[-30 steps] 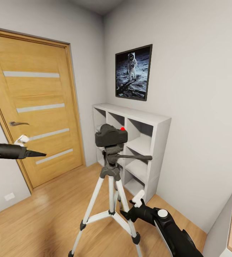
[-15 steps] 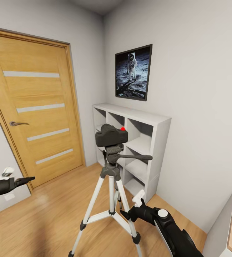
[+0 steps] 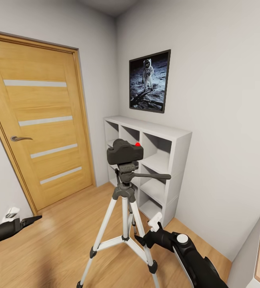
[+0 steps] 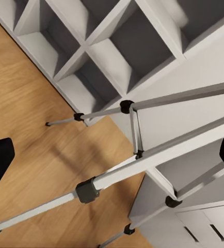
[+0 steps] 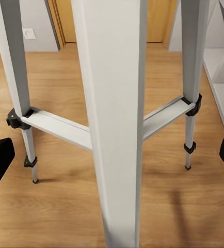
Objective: Attach the digital camera to the camera tripod in the bedroom.
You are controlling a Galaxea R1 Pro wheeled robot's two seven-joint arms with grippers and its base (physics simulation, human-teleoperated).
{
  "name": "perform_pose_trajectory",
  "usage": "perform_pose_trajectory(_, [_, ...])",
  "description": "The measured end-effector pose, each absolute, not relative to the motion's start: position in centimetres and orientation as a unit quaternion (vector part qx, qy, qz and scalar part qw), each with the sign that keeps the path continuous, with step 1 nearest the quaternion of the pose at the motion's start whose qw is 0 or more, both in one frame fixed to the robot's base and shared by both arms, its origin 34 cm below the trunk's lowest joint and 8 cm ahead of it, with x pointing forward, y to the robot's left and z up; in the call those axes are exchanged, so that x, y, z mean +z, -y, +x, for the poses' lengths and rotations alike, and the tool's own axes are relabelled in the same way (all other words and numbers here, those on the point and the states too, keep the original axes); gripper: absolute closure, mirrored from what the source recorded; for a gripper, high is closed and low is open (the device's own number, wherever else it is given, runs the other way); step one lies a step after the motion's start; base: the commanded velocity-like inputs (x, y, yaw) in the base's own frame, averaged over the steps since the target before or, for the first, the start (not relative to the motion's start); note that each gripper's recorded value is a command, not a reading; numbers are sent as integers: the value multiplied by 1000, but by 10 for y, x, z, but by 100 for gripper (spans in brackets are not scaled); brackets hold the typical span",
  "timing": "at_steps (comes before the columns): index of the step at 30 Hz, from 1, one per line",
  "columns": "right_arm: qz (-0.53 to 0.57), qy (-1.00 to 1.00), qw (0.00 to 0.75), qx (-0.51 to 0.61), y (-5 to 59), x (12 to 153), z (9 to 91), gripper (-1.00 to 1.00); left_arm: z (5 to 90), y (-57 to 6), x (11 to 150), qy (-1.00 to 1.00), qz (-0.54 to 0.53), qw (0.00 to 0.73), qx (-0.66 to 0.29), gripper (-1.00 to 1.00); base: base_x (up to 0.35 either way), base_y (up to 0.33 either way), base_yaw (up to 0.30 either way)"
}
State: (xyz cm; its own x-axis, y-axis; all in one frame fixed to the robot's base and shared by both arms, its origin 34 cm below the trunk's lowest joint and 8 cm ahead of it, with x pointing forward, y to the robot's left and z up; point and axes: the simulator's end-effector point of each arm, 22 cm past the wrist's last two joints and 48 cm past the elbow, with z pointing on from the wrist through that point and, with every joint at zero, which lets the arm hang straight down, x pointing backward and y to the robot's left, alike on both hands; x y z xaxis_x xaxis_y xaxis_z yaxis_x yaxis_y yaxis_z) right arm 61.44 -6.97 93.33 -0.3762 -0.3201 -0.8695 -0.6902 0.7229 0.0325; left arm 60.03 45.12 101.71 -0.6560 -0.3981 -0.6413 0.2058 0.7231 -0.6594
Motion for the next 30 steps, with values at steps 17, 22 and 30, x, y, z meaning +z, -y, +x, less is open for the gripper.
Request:
perform_pose_trajectory(17, [-316,-793,482,197,69,954,620,-100,562,-478,947,-847,-128,383,-347,-100,0,0,0])
perform_pose_trajectory(22, [-317,-786,494,194,69,967,624,-100,523,-495,899,-857,-170,366,-322,-100,0,0,0])
perform_pose_trajectory(30, [-319,-778,506,191,69,979,625,-100,470,-499,849,-869,-195,349,-292,-100,0,0,0])
